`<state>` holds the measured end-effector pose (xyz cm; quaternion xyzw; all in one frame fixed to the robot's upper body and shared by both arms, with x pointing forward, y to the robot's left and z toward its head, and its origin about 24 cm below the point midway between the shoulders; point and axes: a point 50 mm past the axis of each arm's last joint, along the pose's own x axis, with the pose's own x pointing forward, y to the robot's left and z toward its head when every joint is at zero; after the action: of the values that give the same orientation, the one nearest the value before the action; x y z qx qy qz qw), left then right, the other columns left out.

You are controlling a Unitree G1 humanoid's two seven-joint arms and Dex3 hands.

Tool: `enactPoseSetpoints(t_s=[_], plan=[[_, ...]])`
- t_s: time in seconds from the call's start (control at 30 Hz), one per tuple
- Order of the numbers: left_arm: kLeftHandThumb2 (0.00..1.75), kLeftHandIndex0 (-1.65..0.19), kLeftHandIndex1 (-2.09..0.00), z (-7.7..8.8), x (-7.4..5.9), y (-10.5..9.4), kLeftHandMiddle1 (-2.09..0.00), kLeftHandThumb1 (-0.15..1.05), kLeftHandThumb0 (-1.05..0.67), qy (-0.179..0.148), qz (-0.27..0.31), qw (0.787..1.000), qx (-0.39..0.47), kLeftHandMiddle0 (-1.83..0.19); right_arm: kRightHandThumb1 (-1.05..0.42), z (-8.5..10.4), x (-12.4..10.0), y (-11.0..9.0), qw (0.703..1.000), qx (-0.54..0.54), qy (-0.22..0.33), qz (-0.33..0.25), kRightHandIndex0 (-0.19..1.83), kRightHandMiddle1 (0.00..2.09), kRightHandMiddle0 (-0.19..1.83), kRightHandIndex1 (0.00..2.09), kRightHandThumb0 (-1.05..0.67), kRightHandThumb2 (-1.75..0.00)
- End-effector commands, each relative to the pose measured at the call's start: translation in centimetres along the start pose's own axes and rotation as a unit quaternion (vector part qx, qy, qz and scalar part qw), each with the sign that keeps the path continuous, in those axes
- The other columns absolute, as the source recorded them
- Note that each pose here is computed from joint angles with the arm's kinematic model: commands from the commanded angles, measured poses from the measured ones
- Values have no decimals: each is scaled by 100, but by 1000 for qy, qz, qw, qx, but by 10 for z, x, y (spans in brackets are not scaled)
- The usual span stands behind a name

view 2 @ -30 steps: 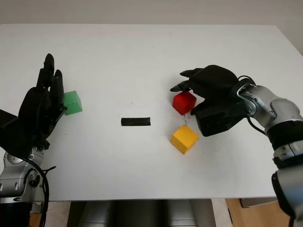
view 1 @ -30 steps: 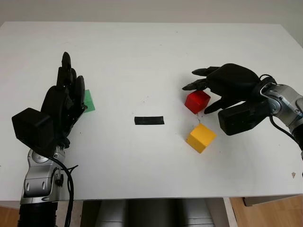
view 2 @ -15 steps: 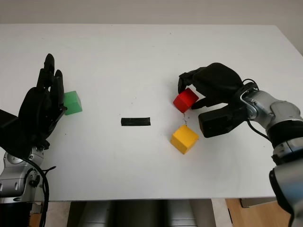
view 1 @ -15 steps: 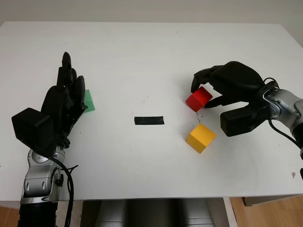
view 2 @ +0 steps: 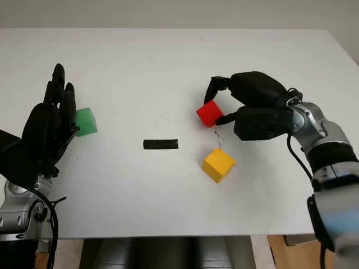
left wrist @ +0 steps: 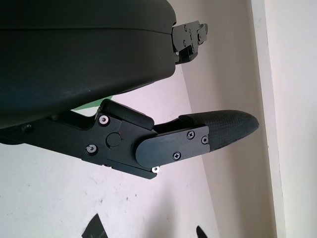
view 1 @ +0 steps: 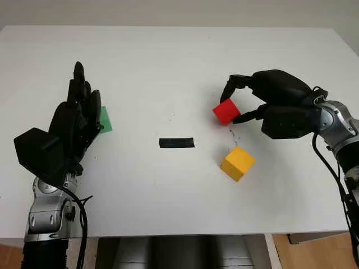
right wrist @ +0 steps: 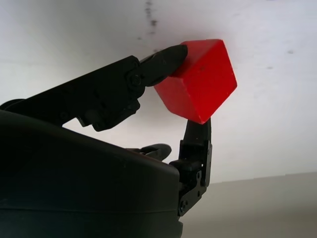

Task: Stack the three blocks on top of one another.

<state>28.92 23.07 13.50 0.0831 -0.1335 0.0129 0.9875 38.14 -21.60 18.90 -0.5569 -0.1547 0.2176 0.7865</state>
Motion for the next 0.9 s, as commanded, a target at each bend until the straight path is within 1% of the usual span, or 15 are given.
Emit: enactPoseSetpoints(t_s=[0.0, 0.13, 0.23, 0.33, 0.4, 0.53, 0.67, 0.73, 0.87], plan=[[64, 19, 0, 5, 0, -1, 0, 105, -77, -11, -3, 1000, 4, 19, -94, 11, 5, -11, 1000, 14, -23, -12, 34, 151, 32, 0, -31, -5], [63, 19, 0, 4, 1, -2, 0, 105, -77, -10, -3, 1000, -1, 19, -94, 25, 11, -16, 998, 44, -52, -1, 32, 152, 32, 0, -30, -5], [64, 19, 0, 4, 1, -3, 0, 105, -77, -11, -5, 1000, 1, 19, -93, 36, 15, -14, 994, 67, -83, 8, 32, 156, 32, 0, -31, -5], [65, 19, 0, 4, 1, -3, 0, 105, -76, -12, -4, 1000, 1, 19, -95, 45, 19, -8, 990, 94, -100, 21, 31, 157, 30, 0, -33, -6], [65, 19, 0, 3, 0, -3, 0, 105, -76, -11, -6, 1000, 0, 19, -95, 52, 22, 1, 988, 108, -110, 20, 31, 160, 30, 0, -35, -6], [65, 19, 0, 3, 0, -2, 0, 105, -76, -10, -6, 1000, -1, 19, -96, 62, 26, 10, 985, 123, -117, 17, 29, 168, 30, 0, -37, -6], [64, 19, 0, 3, -1, -3, 0, 105, -77, -11, -2, 1000, -2, 19, -96, 69, 31, 20, 980, 158, -117, 19, 27, 171, 28, 0, -40, -6], [64, 19, 0, 3, -1, -3, 0, 105, -76, -10, -1, 1000, -1, 19, -96, 71, 32, 23, 979, 168, -115, 20, 27, 171, 28, 0, -41, -6], [65, 19, 0, 3, -1, -3, 0, 105, -77, -9, -2, 1000, 0, 19, -96, 75, 33, 34, 977, 185, -108, 15, 28, 175, 28, 1, -41, -5]])
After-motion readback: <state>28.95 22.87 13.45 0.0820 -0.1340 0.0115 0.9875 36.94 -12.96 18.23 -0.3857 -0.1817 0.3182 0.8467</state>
